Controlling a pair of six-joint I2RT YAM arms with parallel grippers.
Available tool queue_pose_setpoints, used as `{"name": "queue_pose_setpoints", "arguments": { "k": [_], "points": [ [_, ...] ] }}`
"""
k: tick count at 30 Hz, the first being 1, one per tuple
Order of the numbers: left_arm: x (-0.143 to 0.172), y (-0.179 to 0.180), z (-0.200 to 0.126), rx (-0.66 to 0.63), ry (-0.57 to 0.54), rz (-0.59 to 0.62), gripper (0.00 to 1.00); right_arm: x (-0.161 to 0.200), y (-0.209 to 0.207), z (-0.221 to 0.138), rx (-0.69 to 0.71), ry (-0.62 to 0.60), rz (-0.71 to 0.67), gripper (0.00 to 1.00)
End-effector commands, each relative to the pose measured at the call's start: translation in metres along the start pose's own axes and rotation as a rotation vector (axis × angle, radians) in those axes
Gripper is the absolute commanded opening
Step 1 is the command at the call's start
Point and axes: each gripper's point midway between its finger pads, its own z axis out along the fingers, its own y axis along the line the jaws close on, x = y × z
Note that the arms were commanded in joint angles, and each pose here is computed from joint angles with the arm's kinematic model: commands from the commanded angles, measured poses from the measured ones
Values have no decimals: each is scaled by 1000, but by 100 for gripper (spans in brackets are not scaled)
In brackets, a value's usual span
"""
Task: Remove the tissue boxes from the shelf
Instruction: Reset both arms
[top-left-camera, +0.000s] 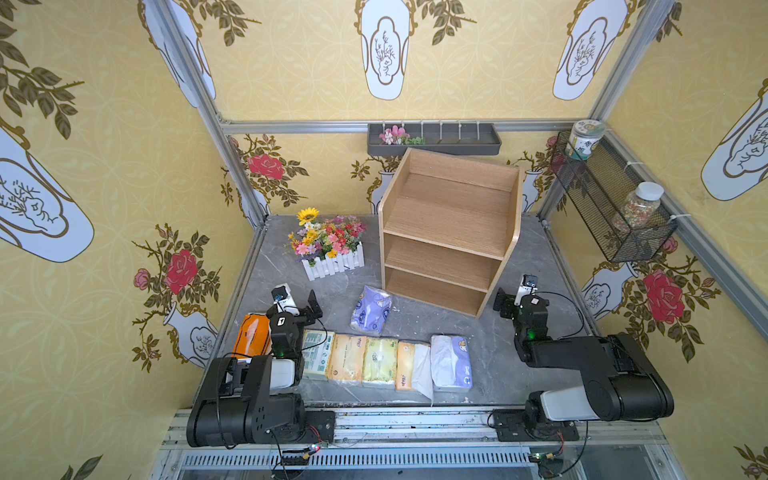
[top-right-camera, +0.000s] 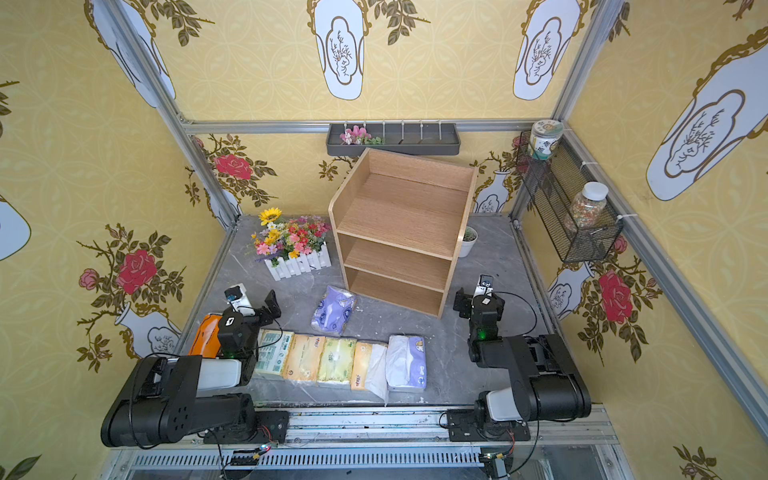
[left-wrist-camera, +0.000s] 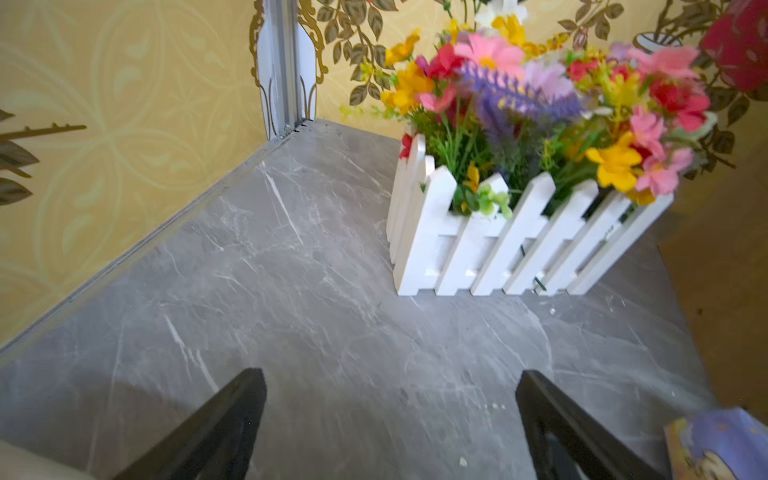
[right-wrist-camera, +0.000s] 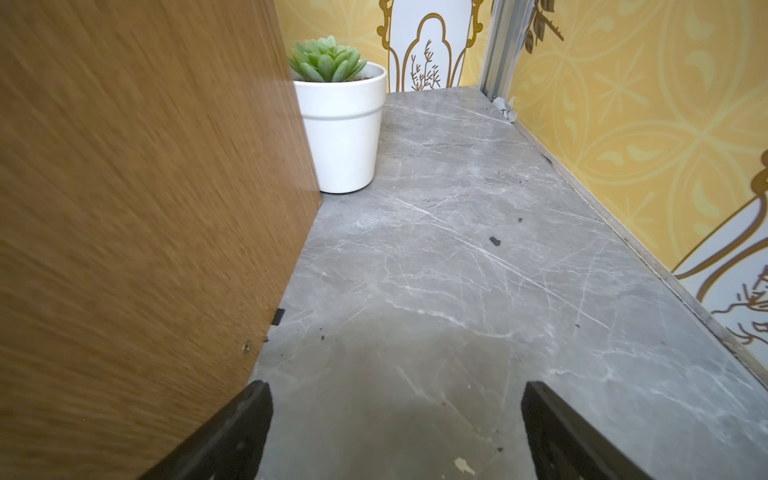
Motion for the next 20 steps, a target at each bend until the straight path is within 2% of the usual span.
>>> {"name": "queue_pose_setpoints", "arguments": {
  "k": [1,3,20],
  "points": [
    [-31,8,-7,-44,-141,-49,100,-6,1,1,0,-22,3,97],
    [-34,22,-10,-123,-167,-91,100,-6,1,1,0,-23,0,97],
    [-34,21,-3,-125,-152,-79,100,-6,4,1,-8,-20,-7,97]
  ]
}}
